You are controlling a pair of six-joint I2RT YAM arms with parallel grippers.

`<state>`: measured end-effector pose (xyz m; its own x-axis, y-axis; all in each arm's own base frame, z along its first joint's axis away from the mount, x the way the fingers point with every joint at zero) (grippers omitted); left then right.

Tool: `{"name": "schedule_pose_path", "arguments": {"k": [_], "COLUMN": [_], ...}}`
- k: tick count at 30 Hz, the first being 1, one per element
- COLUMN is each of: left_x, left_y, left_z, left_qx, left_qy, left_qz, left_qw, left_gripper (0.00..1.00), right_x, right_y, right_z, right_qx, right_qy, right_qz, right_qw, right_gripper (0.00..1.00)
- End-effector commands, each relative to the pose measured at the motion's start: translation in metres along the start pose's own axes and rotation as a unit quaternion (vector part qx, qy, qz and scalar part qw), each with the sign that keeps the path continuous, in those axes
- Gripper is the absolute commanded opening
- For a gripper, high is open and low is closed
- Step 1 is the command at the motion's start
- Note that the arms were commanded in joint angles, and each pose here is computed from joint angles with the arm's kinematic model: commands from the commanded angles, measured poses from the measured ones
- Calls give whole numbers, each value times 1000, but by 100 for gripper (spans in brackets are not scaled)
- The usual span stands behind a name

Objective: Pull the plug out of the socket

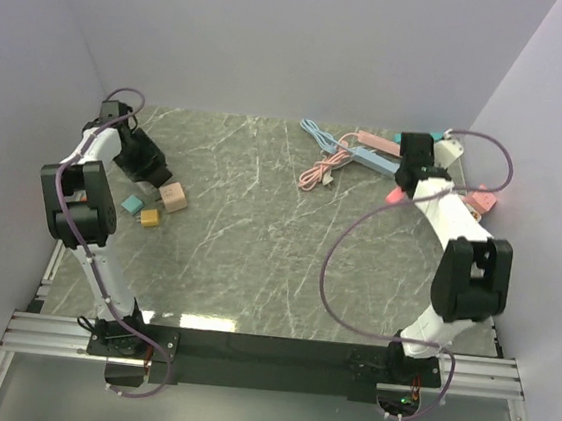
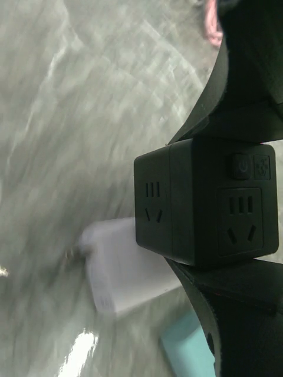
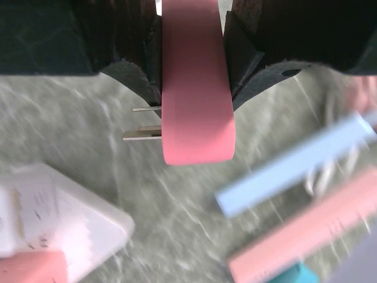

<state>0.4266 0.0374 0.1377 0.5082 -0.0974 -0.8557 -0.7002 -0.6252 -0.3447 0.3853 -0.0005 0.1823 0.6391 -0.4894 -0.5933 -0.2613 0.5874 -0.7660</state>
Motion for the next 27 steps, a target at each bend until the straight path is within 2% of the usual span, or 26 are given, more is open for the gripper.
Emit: {"name": "schedule_pose_path", "arguments": {"k": [1,3,4,6,7,10,11,13,16,18,19,20,21,23,24,26,27], "left_x": [2,7,9,10,8,0,-3,-13,-28,-40,-44,-49,-59,-70,-81,-89,-95], "left_y": [-9,-6,-4,-2,-1,3,2,2,-1,-3,-4,-4,-6,-5,-6,-4,-2], "left_z": [21,27,31,32,31,28,27,25,22,15,13,10,6,-1,-7,-14,-21], "left_qx": [16,15,12,12,13,16,17,22,31,35,36,36,37,39,44,52,59], "left_qy": [-52,-61,-65,-61,-58,-44,-42,-37,-33,-19,-12,-7,4,24,34,51,61], "left_qz": [-11,-5,-1,1,-2,-6,-11,-20,-36,-45,-49,-54,-67,-75,-86,-88,-91], "left_qw": [998,998,998,998,998,999,999,999,998,998,998,998,997,996,995,993,992], "left_gripper": [0,1,2,8,19,41,55,72,85,89,95,97,98,99,100,100,99], "right_x": [20,46,55,75,80,97,101,112,128,137,139,142,143,145,146,145,144], "right_y": [-32,-24,-44,-40,-51,-56,-60,-62,-65,-66,-67,-70,-70,-71,-76,-79,-81], "right_z": [18,16,17,16,21,24,25,28,38,46,46,51,54,59,60,64,68], "right_qx": [58,59,87,88,97,102,104,109,115,121,131,140,144,153,158,163,164], "right_qy": [17,45,51,70,62,75,73,75,51,32,31,15,7,-4,-9,-17,-35], "right_qz": [3,35,26,40,37,36,34,37,48,52,51,51,52,54,53,54,57], "right_qw": [998,997,995,993,993,991,991,991,991,991,990,989,988,987,986,985,984], "right_gripper": [0,0,0,0,0,0,0,0,0,0,2,6,20,37,54,66,78]}}
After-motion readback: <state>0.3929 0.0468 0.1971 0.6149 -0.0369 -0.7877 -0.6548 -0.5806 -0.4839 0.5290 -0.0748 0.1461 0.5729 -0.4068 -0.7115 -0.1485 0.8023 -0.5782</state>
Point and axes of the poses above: each gripper's point midway between its finger pads, its own x axis out along the fingers, its own z axis along the line the jaws close on, y = z × x, the point moved 6 cm from there along -x, back along the fingers, and after that the axes turned 8 degrees about x, right-handed, at the moved point
